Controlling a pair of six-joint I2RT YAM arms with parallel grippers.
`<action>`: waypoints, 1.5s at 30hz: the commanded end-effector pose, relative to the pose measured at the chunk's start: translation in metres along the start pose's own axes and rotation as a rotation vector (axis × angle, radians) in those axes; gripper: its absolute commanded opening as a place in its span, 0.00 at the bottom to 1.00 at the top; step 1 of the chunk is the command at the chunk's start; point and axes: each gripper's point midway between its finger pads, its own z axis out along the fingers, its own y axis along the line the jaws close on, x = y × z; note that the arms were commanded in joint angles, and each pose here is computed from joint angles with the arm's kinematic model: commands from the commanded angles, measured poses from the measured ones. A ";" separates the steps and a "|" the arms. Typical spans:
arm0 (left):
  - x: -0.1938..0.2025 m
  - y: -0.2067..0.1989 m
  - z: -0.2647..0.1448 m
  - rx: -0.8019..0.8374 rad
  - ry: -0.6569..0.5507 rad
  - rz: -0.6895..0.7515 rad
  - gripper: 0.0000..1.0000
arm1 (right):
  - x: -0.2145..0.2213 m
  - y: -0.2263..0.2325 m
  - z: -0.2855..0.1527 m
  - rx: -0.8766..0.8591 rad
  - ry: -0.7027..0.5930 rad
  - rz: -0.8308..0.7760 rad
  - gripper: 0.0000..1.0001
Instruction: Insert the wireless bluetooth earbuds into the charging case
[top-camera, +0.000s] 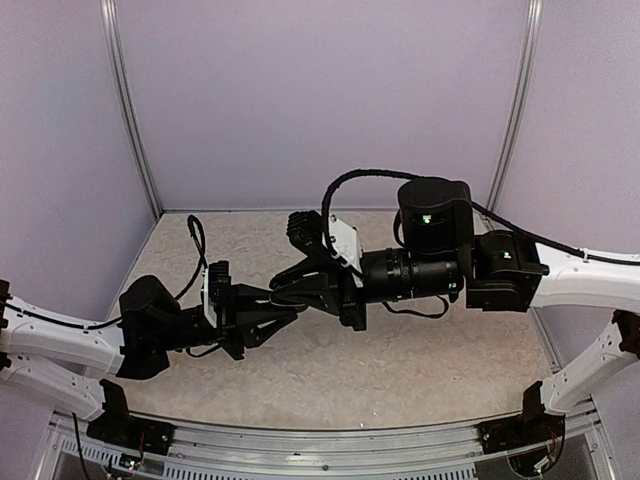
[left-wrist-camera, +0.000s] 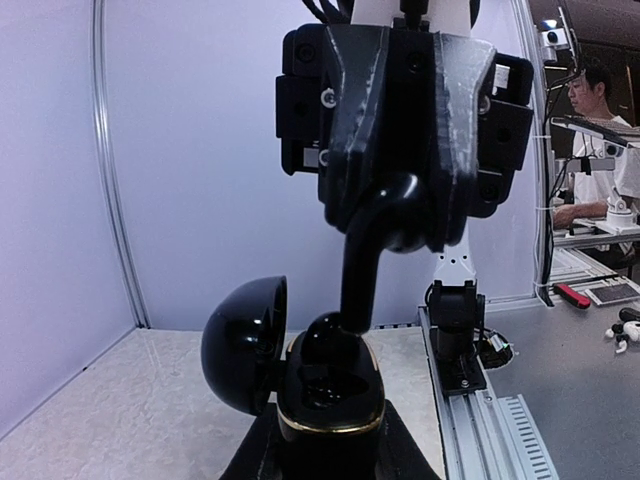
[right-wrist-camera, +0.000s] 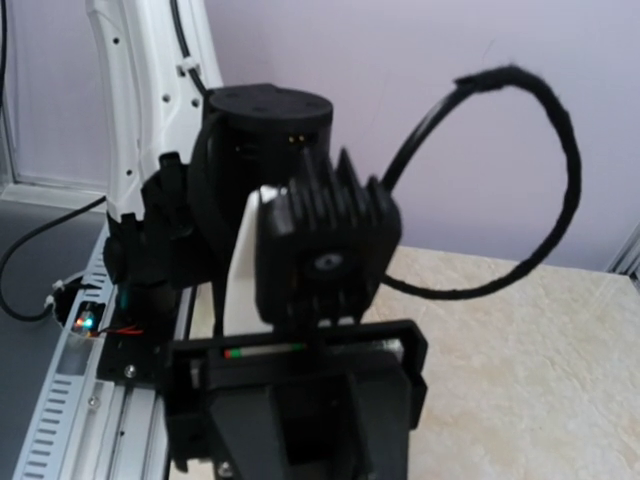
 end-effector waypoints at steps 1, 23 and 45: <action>-0.020 -0.007 0.003 0.037 -0.059 0.018 0.00 | -0.023 0.003 -0.001 -0.012 -0.069 -0.024 0.13; -0.028 0.015 0.002 -0.114 -0.094 0.016 0.00 | -0.017 -0.016 0.004 0.099 -0.082 0.040 0.13; -0.025 0.065 -0.004 -0.430 -0.119 0.037 0.00 | -0.023 -0.051 0.003 0.298 -0.255 0.279 0.12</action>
